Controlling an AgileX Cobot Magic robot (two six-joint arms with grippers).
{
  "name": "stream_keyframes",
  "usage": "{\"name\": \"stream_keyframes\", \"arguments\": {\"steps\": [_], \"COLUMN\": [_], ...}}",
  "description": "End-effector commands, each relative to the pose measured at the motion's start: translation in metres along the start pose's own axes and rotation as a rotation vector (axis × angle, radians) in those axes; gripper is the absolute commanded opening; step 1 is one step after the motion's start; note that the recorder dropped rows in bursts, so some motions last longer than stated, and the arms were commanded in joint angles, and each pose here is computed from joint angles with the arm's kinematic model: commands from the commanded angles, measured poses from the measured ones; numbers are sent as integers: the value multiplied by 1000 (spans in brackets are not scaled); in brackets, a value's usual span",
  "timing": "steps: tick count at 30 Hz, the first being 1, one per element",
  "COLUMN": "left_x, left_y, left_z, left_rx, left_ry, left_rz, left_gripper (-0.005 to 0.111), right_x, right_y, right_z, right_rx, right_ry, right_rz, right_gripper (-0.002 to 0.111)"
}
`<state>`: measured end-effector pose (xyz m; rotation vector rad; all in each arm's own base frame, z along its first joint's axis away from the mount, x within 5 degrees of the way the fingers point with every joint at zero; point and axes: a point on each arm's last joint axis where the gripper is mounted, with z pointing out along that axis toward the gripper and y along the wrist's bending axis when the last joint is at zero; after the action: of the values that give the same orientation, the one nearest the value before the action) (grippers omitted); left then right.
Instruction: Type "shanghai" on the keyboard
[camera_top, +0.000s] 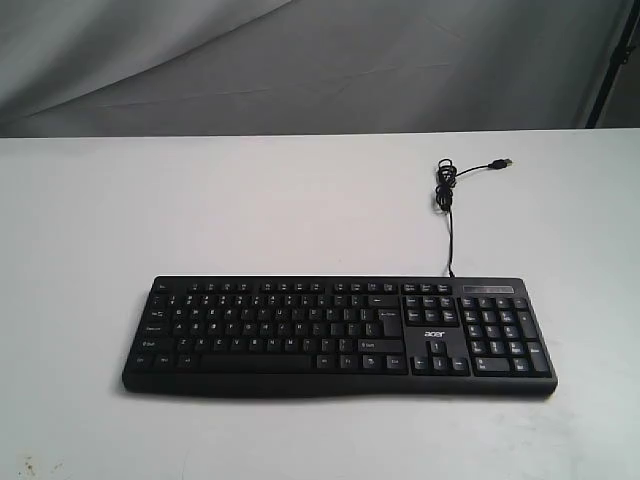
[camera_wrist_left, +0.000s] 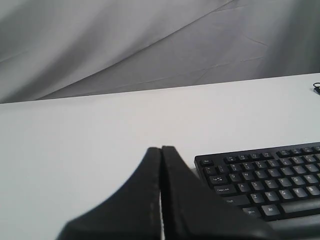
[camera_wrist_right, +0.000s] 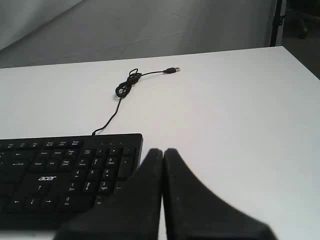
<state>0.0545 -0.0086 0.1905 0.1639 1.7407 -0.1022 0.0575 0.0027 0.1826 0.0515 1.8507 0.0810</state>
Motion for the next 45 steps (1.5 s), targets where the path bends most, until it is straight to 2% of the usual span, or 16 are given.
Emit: {"name": "stream_keyframes", "arguments": {"steps": [1, 17, 20, 23, 27, 33, 37, 40, 43, 45], "left_x": [1, 1, 1, 1, 1, 1, 1, 1, 1, 1], "left_y": [0, 0, 0, 0, 0, 0, 0, 0, 0, 0], "left_z": [0, 0, 0, 0, 0, 0, 0, 0, 0, 0], "left_rx": [2, 2, 2, 2, 2, 2, 2, 2, 2, 2], "left_ry": [-5, -5, -5, -5, -5, -5, -5, -5, -5, -5], "left_rz": [2, 2, 2, 2, 2, 2, 2, 2, 2, 2], "left_gripper": [0, 0, 0, 0, 0, 0, 0, 0, 0, 0], "right_x": [0, 0, -5, -28, -77, -147, -172, -170, -153, -134], "right_y": [-1, -1, 1, 5, 9, 19, 34, 55, 88, 128], "right_z": [0, 0, -2, -9, -12, 5, 27, 50, 69, 81], "right_rx": [9, 9, -5, -28, -33, -70, -164, -256, -382, -510], "right_ry": [-7, -7, -14, -19, -20, 79, 144, 230, 351, 478], "right_rz": [-5, -5, 32, 71, 67, 61, 48, 54, -12, -92], "right_gripper": [0, 0, 0, 0, 0, 0, 0, 0, 0, 0]}}
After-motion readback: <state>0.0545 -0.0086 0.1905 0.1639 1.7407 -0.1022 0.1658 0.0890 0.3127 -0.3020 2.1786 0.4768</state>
